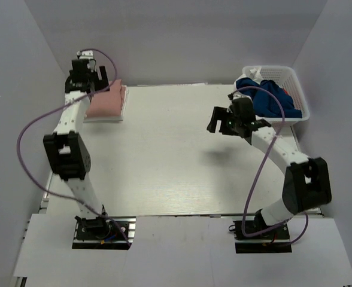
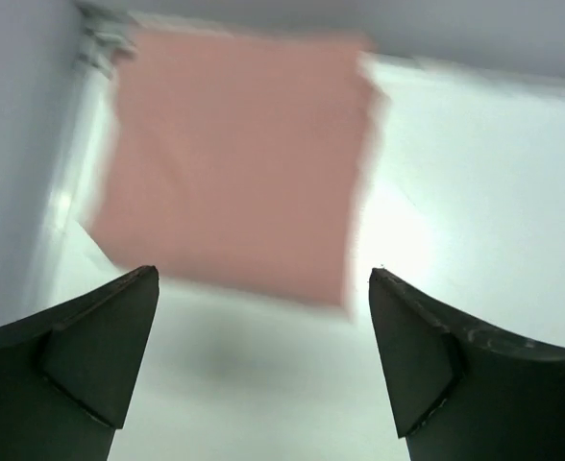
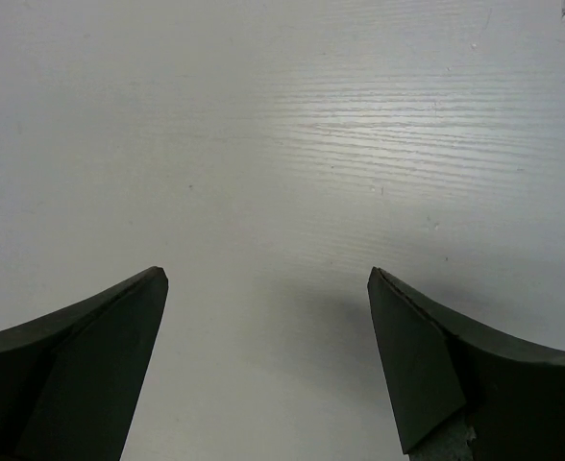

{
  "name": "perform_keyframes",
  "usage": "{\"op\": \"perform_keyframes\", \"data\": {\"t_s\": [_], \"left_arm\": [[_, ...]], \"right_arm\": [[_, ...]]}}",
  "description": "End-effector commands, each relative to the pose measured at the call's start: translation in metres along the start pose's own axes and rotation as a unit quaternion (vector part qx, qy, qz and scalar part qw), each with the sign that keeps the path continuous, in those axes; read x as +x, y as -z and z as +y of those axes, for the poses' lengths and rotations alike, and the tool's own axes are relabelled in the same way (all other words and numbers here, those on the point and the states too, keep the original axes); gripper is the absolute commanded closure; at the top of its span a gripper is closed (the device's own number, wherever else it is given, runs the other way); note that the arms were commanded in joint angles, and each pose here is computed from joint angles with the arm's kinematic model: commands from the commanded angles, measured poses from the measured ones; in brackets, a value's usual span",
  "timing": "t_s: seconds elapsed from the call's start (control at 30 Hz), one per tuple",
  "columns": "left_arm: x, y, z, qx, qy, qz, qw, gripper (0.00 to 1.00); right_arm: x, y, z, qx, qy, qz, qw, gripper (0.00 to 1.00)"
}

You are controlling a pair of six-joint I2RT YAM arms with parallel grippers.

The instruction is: Fold and stack the t-shirts

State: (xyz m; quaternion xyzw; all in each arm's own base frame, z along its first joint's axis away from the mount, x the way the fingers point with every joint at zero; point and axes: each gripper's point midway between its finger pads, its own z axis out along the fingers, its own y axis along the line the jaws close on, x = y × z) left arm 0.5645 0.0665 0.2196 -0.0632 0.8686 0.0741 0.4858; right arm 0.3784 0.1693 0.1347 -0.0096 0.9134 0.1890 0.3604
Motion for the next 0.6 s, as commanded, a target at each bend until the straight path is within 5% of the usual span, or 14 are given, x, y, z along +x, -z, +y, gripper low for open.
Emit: {"op": "perform_keyframes", "data": {"t_s": [0.0, 0.2, 0.33, 0.57], "left_arm": [[-0.006, 0.102, -0.071, 0.114, 0.077, -0.049, 0.989, 0.00], [0.113, 0.181, -0.139, 0.228, 0.135, 0.041, 0.963, 0.00], [0.149, 0.220, -0.147, 0.272, 0.162, 0.033, 0.948, 0.00], [0.136, 0.244, -0.127, 0.245, 0.173, -0.007, 0.954, 0.00]], "right_arm": [[0.002, 0.017, 0.009, -0.027, -0.016, -0.029, 0.999, 0.09], [0.016, 0.070, 0.009, -0.049, -0.021, -0.094, 0.994, 0.09], [0.028, 0.089, 0.004, -0.058, -0.042, -0.137, 0.988, 0.09], [0.034, 0.102, 0.005, -0.086, -0.042, -0.186, 0.978, 0.09]]}}
